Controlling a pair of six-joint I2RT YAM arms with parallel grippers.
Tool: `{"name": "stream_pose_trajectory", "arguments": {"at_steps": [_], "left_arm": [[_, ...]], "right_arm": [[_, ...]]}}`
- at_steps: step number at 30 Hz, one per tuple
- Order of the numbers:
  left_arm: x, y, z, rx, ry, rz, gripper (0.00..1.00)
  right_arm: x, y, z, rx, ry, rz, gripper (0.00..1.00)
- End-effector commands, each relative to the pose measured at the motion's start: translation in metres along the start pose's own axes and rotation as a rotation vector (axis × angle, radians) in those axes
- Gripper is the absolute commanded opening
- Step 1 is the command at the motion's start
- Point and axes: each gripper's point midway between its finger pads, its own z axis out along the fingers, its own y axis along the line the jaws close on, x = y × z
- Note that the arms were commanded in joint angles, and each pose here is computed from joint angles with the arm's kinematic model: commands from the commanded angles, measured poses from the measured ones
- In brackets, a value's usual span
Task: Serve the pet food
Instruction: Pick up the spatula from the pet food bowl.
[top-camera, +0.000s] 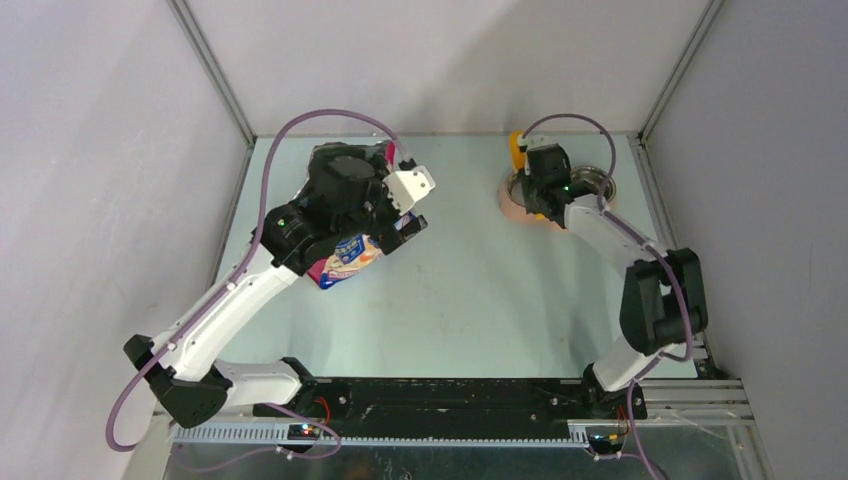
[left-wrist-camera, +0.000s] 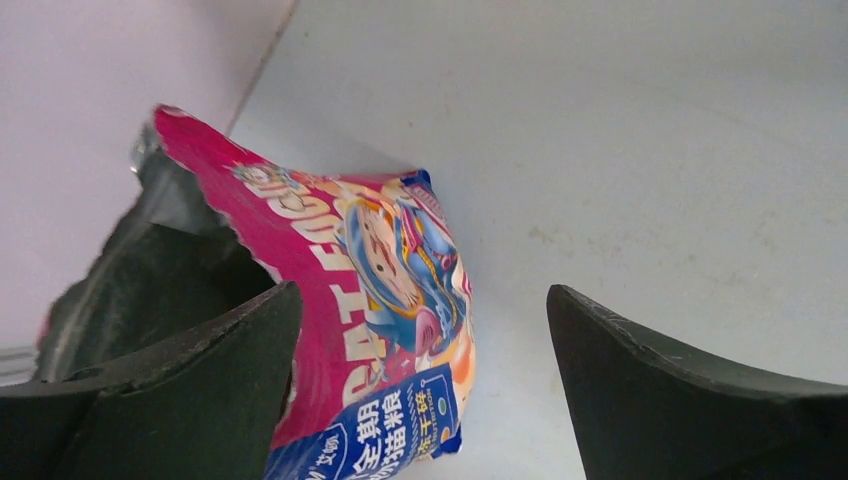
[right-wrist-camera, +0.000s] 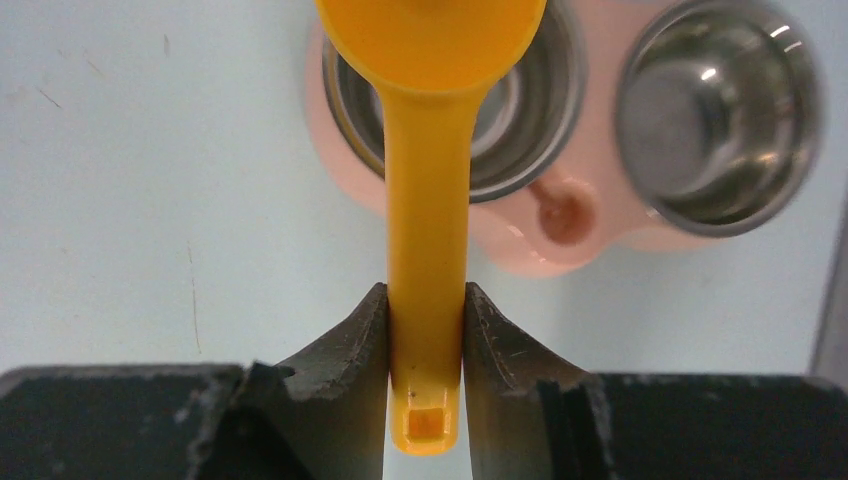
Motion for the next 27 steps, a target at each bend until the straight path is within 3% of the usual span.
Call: {"name": "stream_pose_trajectory", "arguments": {"at_steps": [1,7,14,19,27], "left_arm": [[-0.033,0.003,-0.01,0.023,-0.087,-0.052,1.0],[-0.065,0.0,-0.018,0.088,-0.159,-0.141,1.0],[-0.102,-0.016,-0.034,0.342,-0.281,-0.334,1.0],[-0.105,-0.008,-0.024,0.45,-0.296,-0.503,1.0],[-0.106,-0.023,-0.005,0.582,-0.268,-0.645,1.0]], "right_arm": [[-0.064,-0.024,-0.048,0.042,-0.234,-0.03,0.0],[-0.092,-0.01,-0.099,-0.119,-0.385,-0.192,0.0],[-0.089,0.023,-0.161,-0.332,-0.553,-0.443,0.0],[-0.071,0.04,-0.191,-0.365,-0.639,-0.656,0.0],[-0.049,0.056,-0.201,-0.373,-0.665,-0.787,0.0]]}}
